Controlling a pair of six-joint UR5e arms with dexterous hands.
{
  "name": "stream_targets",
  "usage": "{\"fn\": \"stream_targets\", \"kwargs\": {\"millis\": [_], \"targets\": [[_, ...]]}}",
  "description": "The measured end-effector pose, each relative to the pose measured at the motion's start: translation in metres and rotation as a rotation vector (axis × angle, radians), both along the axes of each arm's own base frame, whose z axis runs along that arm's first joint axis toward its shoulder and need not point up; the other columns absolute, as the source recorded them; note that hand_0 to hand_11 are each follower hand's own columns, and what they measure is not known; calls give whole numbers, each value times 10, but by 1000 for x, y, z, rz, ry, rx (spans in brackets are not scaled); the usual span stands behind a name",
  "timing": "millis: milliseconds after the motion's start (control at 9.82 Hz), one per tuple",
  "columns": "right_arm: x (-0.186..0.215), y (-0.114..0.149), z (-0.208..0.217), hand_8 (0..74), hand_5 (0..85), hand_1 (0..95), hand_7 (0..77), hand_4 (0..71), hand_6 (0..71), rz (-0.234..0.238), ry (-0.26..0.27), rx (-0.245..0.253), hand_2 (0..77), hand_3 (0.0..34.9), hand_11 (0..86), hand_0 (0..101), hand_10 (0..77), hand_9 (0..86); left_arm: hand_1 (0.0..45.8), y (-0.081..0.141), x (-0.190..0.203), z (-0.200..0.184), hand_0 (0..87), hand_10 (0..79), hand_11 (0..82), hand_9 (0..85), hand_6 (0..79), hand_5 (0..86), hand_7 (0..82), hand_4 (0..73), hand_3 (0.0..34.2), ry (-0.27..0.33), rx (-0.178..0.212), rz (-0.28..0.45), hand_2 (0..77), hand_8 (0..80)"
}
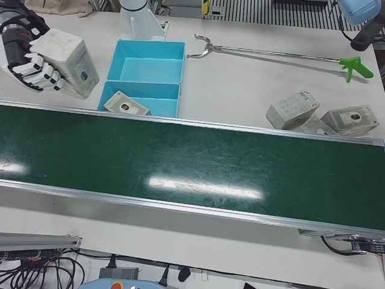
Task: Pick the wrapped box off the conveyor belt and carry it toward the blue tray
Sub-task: 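Carry the white box with the right hand over the blue tray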
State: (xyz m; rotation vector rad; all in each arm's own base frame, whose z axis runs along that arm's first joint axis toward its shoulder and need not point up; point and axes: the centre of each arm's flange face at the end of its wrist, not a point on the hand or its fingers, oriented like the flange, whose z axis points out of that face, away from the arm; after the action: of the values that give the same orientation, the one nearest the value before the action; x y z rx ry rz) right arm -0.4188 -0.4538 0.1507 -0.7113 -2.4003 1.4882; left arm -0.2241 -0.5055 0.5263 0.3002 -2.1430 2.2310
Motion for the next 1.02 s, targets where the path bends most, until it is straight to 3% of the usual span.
{"fn": "stream_targets", "kwargs": {"millis": [204,305,407,509,611,713,814,916,1018], "targets": [[-30,30,10,704,829,11,731,698,627,-63,15,-6,327,13,845,515,584,802,0,0,0,0,0,0,0,0,0,11,0,0,0,0,0,0,5,0],[-37,40,19,567,834,11,725,649,627,-83,26,-11,327,5,862,541,535,791,0,0,0,0,0,5,0,0,0,11,0,0,0,0,0,0,5,0],[-40,44,27,567,824,11,774,398,524,-95,37,-16,327,44,862,544,535,791,0,0,0,0,0,5,0,0,0,11,0,0,0,0,0,0,5,0],[-41,47,35,464,824,11,774,398,524,-103,47,-20,327,44,862,544,453,802,0,0,0,0,0,5,0,0,0,11,0,0,0,0,0,0,5,0],[-42,50,40,289,818,11,774,218,398,-111,54,-21,327,91,862,549,295,780,0,0,0,0,0,5,0,0,0,11,0,0,0,0,0,0,5,0],[-47,55,42,289,818,11,774,218,398,-129,62,-18,327,91,862,549,295,780,0,0,0,0,0,0,0,0,0,11,5,0,0,0,0,0,5,0],[-52,60,42,82,11,54,774,131,267,-150,66,-12,360,105,824,592,104,0,0,0,0,0,0,0,0,0,0,11,0,0,0,0,0,0,5,5],[-55,63,42,0,104,93,0,131,0,-164,69,-8,196,160,5,542,0,11,0,0,0,0,0,0,0,0,0,11,0,0,0,0,0,0,5,5],[-57,65,41,0,251,93,0,131,0,-173,69,-4,196,186,5,489,0,16,0,0,0,0,0,5,0,0,0,11,0,0,0,0,0,0,5,5]]}}
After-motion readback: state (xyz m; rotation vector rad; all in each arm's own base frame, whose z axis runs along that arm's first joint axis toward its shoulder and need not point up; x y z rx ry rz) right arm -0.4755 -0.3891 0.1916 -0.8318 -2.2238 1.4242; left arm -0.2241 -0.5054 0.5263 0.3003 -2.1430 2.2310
